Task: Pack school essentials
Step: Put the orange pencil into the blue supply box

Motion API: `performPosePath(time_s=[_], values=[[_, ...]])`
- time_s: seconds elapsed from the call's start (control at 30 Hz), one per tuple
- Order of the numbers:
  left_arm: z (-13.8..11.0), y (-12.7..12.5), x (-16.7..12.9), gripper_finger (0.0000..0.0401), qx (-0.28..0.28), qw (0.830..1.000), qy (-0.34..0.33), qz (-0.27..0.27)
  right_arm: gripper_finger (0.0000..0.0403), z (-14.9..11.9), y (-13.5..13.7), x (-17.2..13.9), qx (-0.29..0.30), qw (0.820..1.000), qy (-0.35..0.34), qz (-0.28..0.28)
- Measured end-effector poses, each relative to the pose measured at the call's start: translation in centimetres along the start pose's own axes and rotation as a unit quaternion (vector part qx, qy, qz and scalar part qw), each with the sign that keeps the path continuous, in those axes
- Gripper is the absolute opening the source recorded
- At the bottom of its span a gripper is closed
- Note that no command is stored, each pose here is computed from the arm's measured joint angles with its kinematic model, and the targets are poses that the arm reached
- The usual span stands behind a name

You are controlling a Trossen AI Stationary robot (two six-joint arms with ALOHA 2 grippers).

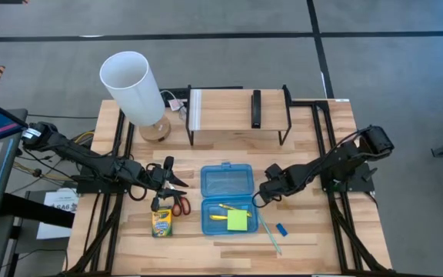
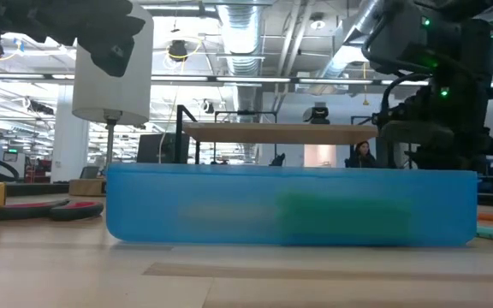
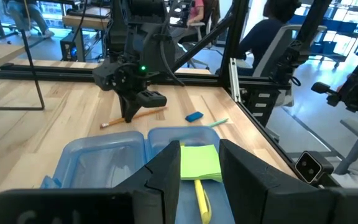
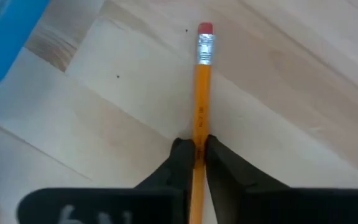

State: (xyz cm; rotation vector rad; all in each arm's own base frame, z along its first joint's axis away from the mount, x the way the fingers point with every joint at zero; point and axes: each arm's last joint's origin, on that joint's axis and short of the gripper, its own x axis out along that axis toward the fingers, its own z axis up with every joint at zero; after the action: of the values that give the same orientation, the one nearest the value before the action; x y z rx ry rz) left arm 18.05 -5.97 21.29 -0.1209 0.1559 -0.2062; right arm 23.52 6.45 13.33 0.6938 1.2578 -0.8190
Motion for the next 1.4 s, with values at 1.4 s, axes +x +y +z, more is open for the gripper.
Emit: performPosePath(time_s=[1.4], values=[[0.1, 0.0, 0.0, 0.0098, -0.001, 1.0, -0.008, 0.003, 0.0, 2.2, 8.2, -10.0, -0.204, 0.953, -0.139, 0.179]])
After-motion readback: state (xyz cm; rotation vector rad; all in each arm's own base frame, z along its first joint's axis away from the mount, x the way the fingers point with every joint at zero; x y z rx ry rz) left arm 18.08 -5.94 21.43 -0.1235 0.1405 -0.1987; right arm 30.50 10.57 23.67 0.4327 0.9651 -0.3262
